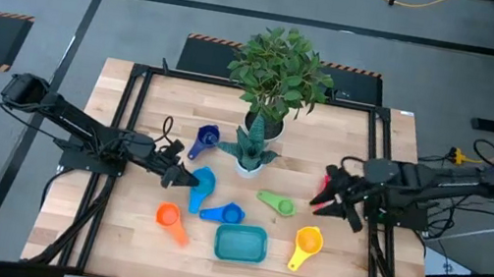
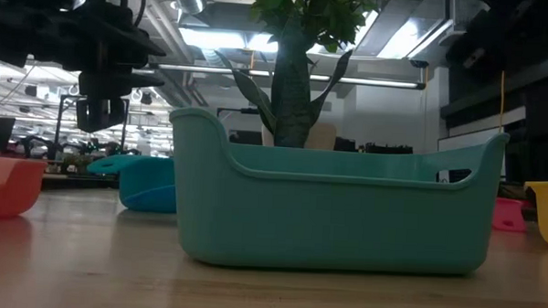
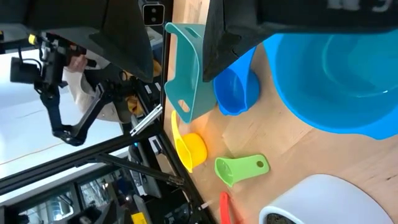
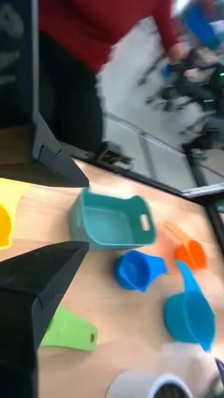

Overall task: Nest measuring cups in basket
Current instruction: Stack the yellow measuring cup on top of the light blue measuring cup

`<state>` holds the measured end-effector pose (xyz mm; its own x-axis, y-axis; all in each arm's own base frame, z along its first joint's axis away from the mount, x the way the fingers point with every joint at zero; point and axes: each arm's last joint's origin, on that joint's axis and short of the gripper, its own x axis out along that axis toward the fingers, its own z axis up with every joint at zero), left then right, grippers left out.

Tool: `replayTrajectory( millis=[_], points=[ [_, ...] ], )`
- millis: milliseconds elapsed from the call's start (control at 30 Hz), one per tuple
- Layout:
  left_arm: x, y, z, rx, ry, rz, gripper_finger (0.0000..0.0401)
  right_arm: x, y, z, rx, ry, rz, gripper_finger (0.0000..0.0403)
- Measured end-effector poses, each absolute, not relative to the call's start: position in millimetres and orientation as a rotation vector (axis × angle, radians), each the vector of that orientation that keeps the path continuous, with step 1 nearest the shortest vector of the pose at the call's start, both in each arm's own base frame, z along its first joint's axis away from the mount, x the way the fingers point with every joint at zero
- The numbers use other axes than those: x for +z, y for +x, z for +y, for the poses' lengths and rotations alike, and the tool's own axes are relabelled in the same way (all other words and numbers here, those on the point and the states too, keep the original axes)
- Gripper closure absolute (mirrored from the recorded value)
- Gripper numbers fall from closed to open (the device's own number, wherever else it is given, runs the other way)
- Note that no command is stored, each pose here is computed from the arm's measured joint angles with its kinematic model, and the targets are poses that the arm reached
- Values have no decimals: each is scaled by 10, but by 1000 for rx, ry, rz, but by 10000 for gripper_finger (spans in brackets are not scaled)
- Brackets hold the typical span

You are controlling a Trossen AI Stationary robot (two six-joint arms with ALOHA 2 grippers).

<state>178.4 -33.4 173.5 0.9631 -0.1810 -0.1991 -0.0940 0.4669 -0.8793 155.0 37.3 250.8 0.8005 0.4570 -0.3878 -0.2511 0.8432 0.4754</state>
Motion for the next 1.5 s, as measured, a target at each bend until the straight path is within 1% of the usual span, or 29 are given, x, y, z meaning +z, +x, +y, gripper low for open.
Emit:
replayTrajectory(
  millis=[167, 400, 667, 967, 1167, 1500],
  points=[
    [1735, 1784, -334, -58, -1060, 280, 270, 2500, 1665, 449, 416, 323, 640, 247],
    [1735, 1785, -333, -57, -1055, 279, 270, 2294, 1793, 523, 380, 363, 828, 247],
    [1735, 1785, -330, -46, -1053, 272, 270, 2071, 1911, 643, 389, 338, 963, 247],
    [1735, 1785, -330, -46, -1053, 272, 270, 1818, 1997, 676, 349, 324, 1117, 247],
    [1735, 1785, -330, -46, -1053, 272, 270, 1714, 2036, 672, 287, 293, 1158, 247],
    [1735, 1785, -329, -45, -1053, 272, 270, 1657, 2053, 679, 327, 237, 1176, 247]
  ],
)
